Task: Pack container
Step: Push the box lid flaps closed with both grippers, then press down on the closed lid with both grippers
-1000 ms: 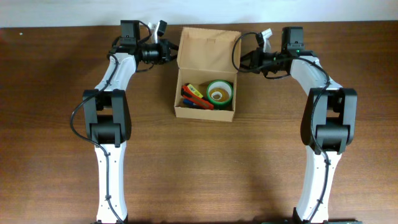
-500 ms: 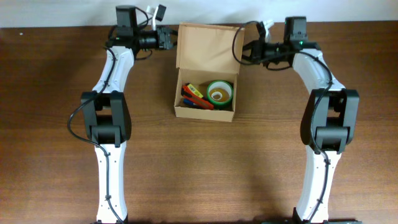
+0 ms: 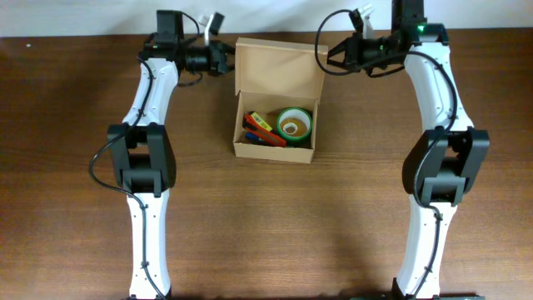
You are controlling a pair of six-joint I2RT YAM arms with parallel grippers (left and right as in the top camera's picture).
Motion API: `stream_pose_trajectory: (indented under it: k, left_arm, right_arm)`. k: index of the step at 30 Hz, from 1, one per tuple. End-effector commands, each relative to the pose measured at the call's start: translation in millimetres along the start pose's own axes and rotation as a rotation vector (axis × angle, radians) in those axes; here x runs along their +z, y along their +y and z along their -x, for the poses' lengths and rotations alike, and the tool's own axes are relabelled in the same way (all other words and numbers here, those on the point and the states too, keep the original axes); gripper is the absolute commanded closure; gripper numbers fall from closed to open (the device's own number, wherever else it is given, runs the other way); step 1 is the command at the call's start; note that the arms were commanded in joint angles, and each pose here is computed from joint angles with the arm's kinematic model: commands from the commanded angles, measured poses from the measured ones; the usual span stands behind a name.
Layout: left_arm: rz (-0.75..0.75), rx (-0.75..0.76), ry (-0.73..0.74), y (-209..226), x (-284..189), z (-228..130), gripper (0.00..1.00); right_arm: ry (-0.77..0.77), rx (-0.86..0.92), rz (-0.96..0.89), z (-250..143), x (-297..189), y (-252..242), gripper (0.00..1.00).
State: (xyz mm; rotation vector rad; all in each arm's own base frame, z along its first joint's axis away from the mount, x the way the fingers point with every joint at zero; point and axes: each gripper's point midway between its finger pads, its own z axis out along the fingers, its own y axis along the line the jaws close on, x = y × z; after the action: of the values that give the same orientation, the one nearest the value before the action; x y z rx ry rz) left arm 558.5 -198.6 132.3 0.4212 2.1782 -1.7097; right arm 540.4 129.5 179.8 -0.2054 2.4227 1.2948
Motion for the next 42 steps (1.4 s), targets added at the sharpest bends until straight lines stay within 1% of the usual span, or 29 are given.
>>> stream_pose_trajectory:
  k: [1, 4, 12, 16, 19, 23, 27, 31, 34, 37, 39, 42]
  left_arm:
    - [0.112, 0.234, 0.048, -22.0, -0.5, -4.6, 0.98]
    - [0.176, 0.282, 0.104, -33.3, -2.7, -16.0, 0.98]
    - [0.177, 0.317, 0.119, -59.7, -8.7, -17.6, 0.98]
    - [0.171, 0.329, 0.14, -73.1, -12.4, -24.1, 0.98]
    - [0.182, 0.376, 0.155, -92.8, -18.6, -26.7, 0.98]
    - [0.316, 0.436, 0.186, -112.1, -34.0, -26.5, 0.98]
    - [0.525, 0.517, 0.219, -137.1, -55.4, -25.5, 0.98]
    - [0.67, 0.563, 0.265, -153.3, -64.4, -32.1, 0.98]
    - [0.762, 0.577, 0.317, -153.0, -65.1, -39.5, 0.98]
    - [0.768, 0.589, 0.345, -152.2, -55.0, -44.9, 0.98]
    - [0.808, 0.576, 0.377, -141.6, -55.9, -50.0, 0.99]
    - [0.81, 0.548, 0.399, -126.6, -53.2, -57.2, 0.98]
  right_arm:
    - [-0.009, -0.084, -0.051, 5.0, -7.6, 1.9, 0.96]
    - [0.018, -0.086, -0.048, -2.7, -6.4, 5.4, 0.96]
    - [0.083, -0.129, -0.084, -18.6, 7.1, 21.6, 0.96]
    - [0.095, -0.177, -0.128, -22.2, 0.5, 36.4, 0.96]
    - [0.097, -0.214, -0.178, -25.0, -13.0, 50.1, 0.96]
    - [0.092, -0.244, -0.26, -29.5, -33.4, 69.9, 0.96]
    - [0.109, -0.291, -0.407, -41.8, -52.4, 88.9, 0.96]
    - [0.145, -0.322, -0.49, -57.4, -56.8, 105.6, 0.97]
    - [0.199, -0.321, -0.542, -72.2, -55.4, 107.2, 0.96]
    - [0.24, -0.32, -0.548, -83.0, -51.0, 110.1, 0.96]
    - [0.255, -0.322, -0.558, -86.6, -49.5, 110.6, 0.96]
    - [0.263, -0.317, -0.558, -88.8, -48.5, 108.8, 0.96]
